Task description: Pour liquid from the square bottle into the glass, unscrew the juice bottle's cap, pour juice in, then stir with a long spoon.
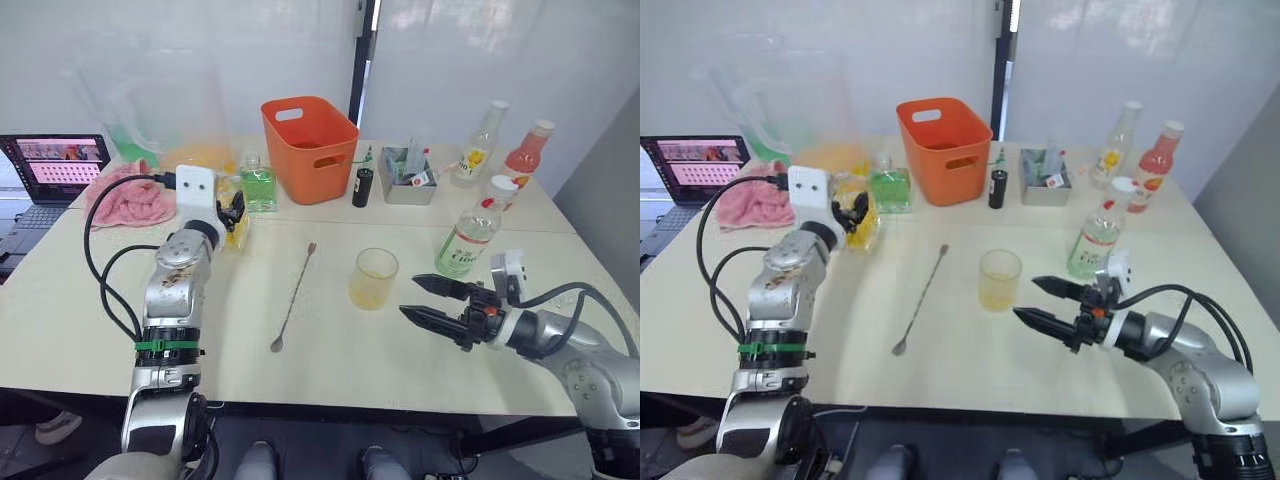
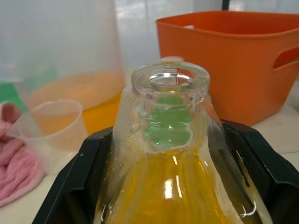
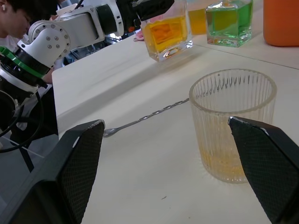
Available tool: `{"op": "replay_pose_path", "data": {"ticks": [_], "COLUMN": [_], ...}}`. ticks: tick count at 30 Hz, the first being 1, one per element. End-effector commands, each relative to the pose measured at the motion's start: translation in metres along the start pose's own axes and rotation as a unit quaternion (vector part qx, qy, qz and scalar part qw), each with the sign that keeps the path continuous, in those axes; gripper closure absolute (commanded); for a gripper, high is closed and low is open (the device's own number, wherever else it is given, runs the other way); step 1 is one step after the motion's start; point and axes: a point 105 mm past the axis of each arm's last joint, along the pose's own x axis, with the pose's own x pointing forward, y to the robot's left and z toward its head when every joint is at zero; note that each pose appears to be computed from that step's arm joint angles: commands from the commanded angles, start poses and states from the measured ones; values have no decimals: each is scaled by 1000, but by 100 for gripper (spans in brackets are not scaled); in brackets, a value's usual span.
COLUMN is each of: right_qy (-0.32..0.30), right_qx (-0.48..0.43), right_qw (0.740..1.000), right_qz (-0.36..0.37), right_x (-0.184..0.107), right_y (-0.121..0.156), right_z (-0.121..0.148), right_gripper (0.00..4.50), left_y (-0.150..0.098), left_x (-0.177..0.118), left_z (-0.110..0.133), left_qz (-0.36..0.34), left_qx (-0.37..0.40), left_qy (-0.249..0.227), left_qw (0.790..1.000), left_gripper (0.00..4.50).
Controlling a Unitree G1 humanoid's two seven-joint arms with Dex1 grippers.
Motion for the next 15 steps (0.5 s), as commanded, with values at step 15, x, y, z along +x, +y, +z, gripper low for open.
{"op": "replay_pose_path", "data": {"ticks": [15], "right_qy": [-6], "right_qx": [-30], "right_qw": [1000], "right_qz": [-5], "right_x": [-2], "right_y": [3], "right_z": [11], "right_gripper": [3], "left_y": [34], "left_x": [-13], "left_z": [17], "left_qz": [11], "left_qx": [-27], "left_qy": [-38], "left_qw": [999], "left_gripper": [170]}}
